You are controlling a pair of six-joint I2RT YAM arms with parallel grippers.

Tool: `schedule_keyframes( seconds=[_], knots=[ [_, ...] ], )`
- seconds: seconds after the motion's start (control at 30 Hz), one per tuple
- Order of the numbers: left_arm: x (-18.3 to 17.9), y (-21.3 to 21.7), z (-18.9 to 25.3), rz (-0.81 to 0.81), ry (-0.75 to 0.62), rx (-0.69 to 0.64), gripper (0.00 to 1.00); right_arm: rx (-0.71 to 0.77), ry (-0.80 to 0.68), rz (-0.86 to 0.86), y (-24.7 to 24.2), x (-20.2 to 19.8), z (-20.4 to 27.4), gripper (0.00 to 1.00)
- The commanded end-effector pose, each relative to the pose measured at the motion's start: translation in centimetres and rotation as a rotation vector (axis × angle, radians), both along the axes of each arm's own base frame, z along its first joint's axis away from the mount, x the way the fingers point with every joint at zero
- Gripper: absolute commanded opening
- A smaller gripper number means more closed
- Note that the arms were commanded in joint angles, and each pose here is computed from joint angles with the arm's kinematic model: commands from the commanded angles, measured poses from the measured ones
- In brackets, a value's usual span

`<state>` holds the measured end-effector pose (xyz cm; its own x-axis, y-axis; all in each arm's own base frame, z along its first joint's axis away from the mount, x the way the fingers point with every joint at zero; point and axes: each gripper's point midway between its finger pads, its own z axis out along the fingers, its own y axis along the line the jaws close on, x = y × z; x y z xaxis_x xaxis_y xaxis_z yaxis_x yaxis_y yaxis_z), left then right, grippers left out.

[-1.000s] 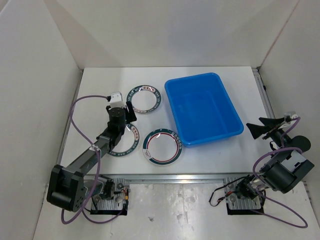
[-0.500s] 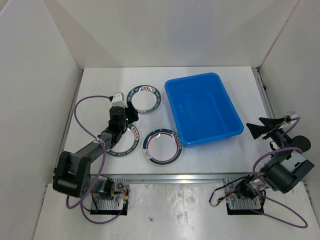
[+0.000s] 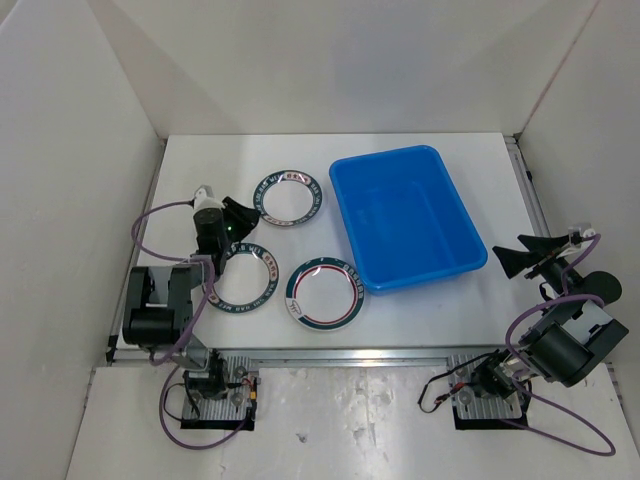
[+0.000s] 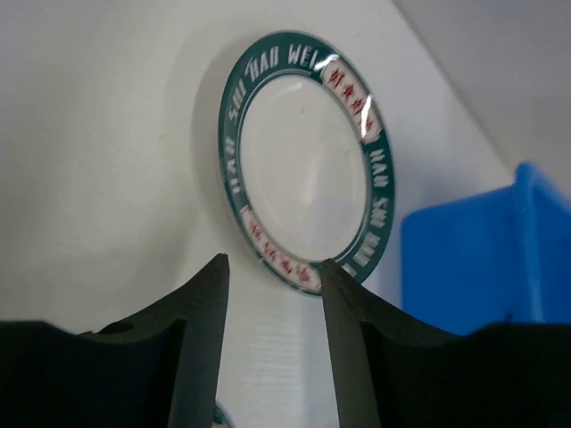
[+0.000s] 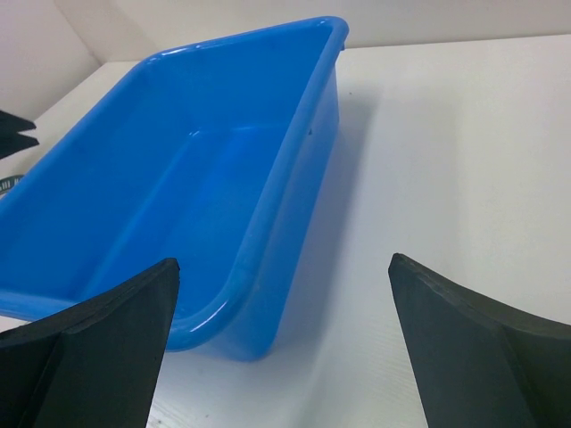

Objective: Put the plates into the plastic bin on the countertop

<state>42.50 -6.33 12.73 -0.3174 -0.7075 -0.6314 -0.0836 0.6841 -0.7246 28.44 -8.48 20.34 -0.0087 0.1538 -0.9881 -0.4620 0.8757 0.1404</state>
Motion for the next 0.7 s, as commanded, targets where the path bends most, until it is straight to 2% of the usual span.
schedule_keyframes(
  seconds=[0.0, 0.13, 0.27, 0.4, 0.67],
  knots=[
    [1.4, -0.1, 2.9, 0.004, -0.103, -0.067, 0.53, -0.262, -0.184, 0.011, 0.5, -0.4, 2.8, 1.00],
    [2.7, -0.3, 1.6, 0.023, -0.076, -0.220, 0.54, -0.261, -0.184, 0.012, 0.5, -0.4, 2.8, 1.00],
    [4.1, 0.2, -0.8, 0.068, -0.034, -0.319, 0.49, -0.263, -0.185, 0.012, 0.5, -0.4, 2.9, 1.00],
    [5.5, 0.4, -1.7, 0.102, -0.034, -0.351, 0.48, -0.263, -0.185, 0.012, 0.5, -0.4, 2.9, 1.00],
    [8.1, 0.1, -4.2, 0.144, 0.032, -0.330, 0.45, -0.263, -0.185, 0.012, 0.5, -0.4, 2.9, 1.00]
  ],
)
